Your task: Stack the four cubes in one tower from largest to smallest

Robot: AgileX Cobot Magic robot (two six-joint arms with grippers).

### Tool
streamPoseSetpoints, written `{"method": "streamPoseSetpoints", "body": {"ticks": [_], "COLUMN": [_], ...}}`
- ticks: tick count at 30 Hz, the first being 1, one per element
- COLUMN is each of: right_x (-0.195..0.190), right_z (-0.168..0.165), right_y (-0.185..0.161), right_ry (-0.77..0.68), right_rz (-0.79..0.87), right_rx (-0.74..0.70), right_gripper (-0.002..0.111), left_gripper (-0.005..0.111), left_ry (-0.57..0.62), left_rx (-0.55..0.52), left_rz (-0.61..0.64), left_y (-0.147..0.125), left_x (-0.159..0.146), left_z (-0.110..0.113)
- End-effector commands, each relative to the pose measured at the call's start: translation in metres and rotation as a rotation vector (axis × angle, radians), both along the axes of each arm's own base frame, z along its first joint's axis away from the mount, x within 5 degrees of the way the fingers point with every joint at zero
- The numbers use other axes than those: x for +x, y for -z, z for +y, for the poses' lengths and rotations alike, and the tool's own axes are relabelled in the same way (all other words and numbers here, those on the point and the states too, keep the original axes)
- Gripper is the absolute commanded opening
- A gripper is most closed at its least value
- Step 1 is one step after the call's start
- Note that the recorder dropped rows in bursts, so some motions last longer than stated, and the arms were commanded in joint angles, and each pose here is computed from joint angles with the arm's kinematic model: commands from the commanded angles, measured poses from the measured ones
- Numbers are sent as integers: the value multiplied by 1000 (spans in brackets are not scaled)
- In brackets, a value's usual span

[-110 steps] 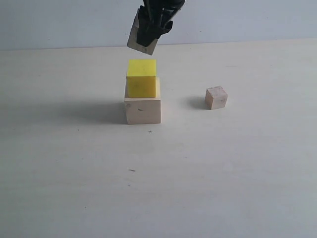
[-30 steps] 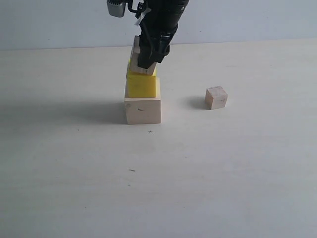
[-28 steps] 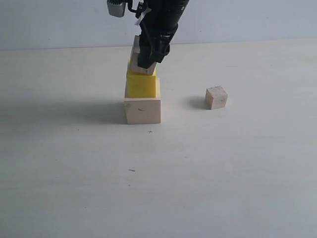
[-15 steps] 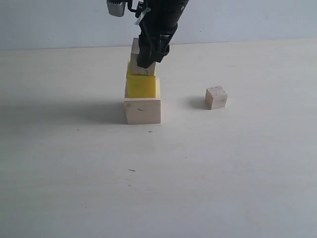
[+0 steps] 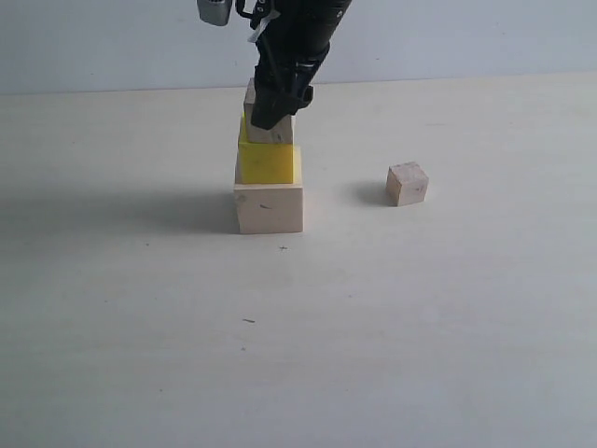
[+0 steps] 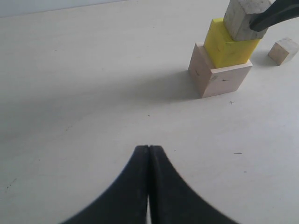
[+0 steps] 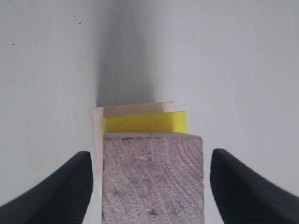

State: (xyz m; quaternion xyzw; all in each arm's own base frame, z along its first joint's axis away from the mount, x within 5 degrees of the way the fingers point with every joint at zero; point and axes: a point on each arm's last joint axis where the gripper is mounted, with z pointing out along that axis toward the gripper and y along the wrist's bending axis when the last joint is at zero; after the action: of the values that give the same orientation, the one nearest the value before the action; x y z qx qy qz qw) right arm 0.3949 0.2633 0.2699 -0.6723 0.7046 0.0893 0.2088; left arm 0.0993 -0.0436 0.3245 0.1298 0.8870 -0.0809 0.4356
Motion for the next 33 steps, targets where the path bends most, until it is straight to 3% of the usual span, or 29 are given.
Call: {"method": "streamPoseSetpoints", "body": {"ticks": [1,4,15,33], "right_x": [0,0,-1,0], "right_z": [-2,-2,-2,-1], "right_y": [-6,-7,-7,-7], "right_ry": [23,23,20,4], "right_rz": [-10,-11,-6,-17], "right_rx": [13,14,20,23], "right_gripper": [67,65,33,31], "left_gripper": [0,0,0,0], "left_ry": [-3,-3,-3,-3], "left_rx": [-1,-1,-1,-1], "left_rz": [1,1,1,1], "left_y": [1,1,1,1], "left_x": [-1,-1,-1,-1], "left_z": [1,1,1,1]}}
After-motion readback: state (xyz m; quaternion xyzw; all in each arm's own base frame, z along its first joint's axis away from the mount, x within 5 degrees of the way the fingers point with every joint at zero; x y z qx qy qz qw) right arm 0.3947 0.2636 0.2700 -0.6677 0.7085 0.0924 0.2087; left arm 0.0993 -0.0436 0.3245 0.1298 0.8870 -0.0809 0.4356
